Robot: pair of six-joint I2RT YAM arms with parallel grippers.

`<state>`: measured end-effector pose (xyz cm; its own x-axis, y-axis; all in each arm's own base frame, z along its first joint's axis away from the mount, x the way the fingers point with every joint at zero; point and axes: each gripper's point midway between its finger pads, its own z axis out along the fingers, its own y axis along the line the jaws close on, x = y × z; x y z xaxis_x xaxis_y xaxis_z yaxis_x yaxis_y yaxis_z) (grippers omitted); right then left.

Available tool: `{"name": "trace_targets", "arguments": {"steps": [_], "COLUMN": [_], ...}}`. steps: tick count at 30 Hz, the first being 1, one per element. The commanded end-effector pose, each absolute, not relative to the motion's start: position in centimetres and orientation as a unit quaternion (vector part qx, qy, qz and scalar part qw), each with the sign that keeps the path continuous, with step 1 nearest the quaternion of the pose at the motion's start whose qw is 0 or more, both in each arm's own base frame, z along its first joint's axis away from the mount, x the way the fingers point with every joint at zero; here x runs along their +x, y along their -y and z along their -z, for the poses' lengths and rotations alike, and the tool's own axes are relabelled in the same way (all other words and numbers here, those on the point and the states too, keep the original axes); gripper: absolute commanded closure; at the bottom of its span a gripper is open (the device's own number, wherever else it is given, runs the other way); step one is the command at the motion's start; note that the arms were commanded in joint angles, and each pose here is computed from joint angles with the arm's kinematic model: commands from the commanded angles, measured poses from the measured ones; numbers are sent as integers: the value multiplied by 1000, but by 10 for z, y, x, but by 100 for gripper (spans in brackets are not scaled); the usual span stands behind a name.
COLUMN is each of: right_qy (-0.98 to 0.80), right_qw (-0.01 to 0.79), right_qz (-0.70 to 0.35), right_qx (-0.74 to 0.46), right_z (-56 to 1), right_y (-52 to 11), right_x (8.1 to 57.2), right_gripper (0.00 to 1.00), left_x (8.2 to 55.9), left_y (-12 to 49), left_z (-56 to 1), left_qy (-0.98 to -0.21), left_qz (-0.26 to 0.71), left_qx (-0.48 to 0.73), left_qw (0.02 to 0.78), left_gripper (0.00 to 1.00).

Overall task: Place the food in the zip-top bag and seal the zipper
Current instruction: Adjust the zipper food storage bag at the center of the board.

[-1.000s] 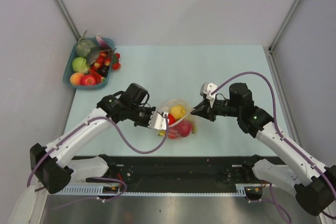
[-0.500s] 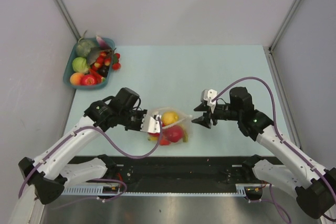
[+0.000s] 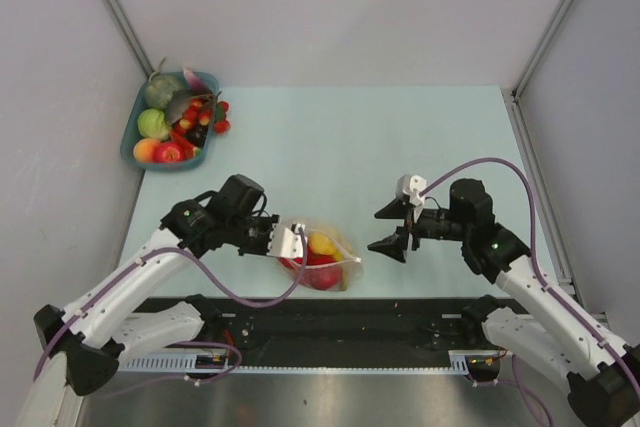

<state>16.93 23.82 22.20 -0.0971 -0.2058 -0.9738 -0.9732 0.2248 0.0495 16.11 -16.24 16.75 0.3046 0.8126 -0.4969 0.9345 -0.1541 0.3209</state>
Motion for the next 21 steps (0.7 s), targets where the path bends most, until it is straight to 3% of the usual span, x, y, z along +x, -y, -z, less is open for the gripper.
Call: {"name": "trace_targets", "arguments": {"steps": [1,7,11,15,21], "right_qy": [-605,-604,-576,-588,-580], "right_qw": [479,462,483,451,495], "right_qz": [-426,-413,-435,-450,-442], "right_qx": [-473,-501,-496,-499,-472], "right_z": [-228,-208,-217,-196,-200], "right_y": [-234,-222,-237,-255,-269], "right_x": [144,121,115,110,128], "right_gripper": [22,24,28,32,41], "left_x": [164,165,165,166,166], "left_y": [177,180,182,184,185], "left_z": [-177,-174,-174,-175,-174], "left_qy": [-584,-589,-595,-595,-593], "left_qz": [128,135,140,142,145], "left_qx": [741,738,733,731,732], "left_qw": [307,300,300,303,303], "left_gripper": [100,100,100,100,100]}}
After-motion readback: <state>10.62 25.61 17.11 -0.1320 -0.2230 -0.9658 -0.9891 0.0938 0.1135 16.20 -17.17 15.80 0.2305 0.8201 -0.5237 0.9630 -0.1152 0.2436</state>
